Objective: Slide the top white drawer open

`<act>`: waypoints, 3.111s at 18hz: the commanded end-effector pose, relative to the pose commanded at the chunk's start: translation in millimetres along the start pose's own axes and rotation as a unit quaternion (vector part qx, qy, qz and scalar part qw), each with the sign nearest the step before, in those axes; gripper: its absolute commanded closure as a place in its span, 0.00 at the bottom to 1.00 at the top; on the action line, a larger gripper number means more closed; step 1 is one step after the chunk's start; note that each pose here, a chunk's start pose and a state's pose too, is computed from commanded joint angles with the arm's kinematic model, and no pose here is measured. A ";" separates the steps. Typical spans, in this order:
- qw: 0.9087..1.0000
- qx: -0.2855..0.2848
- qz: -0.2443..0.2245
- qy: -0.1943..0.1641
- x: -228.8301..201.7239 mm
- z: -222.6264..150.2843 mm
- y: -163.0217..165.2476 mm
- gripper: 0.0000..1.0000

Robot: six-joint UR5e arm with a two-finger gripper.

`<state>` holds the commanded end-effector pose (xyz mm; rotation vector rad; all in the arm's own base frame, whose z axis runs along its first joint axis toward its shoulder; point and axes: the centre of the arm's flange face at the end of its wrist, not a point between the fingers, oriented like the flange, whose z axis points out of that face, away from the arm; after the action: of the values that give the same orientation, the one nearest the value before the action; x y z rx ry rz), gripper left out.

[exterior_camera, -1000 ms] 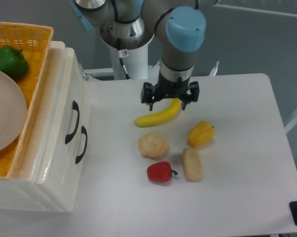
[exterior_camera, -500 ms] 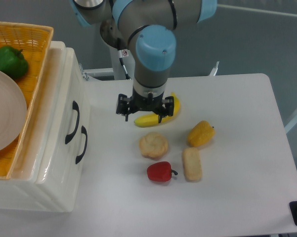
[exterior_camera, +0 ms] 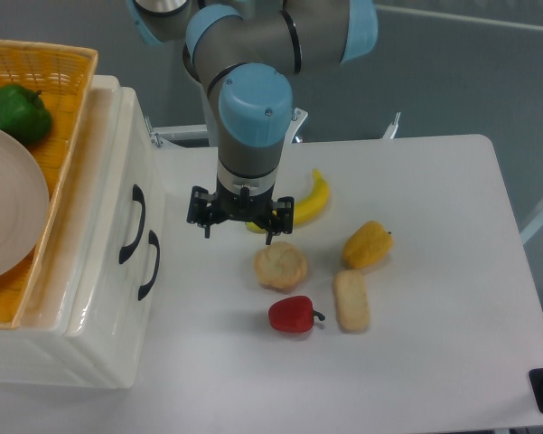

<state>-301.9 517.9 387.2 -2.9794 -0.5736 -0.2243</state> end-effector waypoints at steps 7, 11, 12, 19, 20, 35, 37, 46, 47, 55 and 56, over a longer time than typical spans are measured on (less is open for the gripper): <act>0.999 0.001 -0.018 0.044 10.9 2.0 -0.9 0.00; 0.998 0.002 -0.047 0.048 18.9 0.5 -3.8 0.00; 0.998 0.001 -0.045 0.049 25.2 1.6 -4.5 0.00; 0.997 -0.019 -0.042 0.059 44.9 8.0 -2.6 0.00; 0.997 -0.018 -0.040 0.061 47.3 7.4 -2.6 0.00; 0.996 -0.014 -0.033 0.080 60.8 9.4 -4.1 0.00; 0.996 -0.014 -0.033 0.080 60.8 9.4 -4.1 0.00; 0.995 -0.017 -0.039 0.089 62.1 13.5 -2.5 0.00; 0.995 -0.017 -0.039 0.089 62.1 13.5 -2.5 0.00; 0.995 -0.020 -0.039 0.090 63.0 15.3 -1.8 0.00; 0.995 -0.023 -0.039 0.090 63.0 15.8 -1.1 0.00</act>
<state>-242.5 543.6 382.0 -2.9403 -0.6729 -0.5118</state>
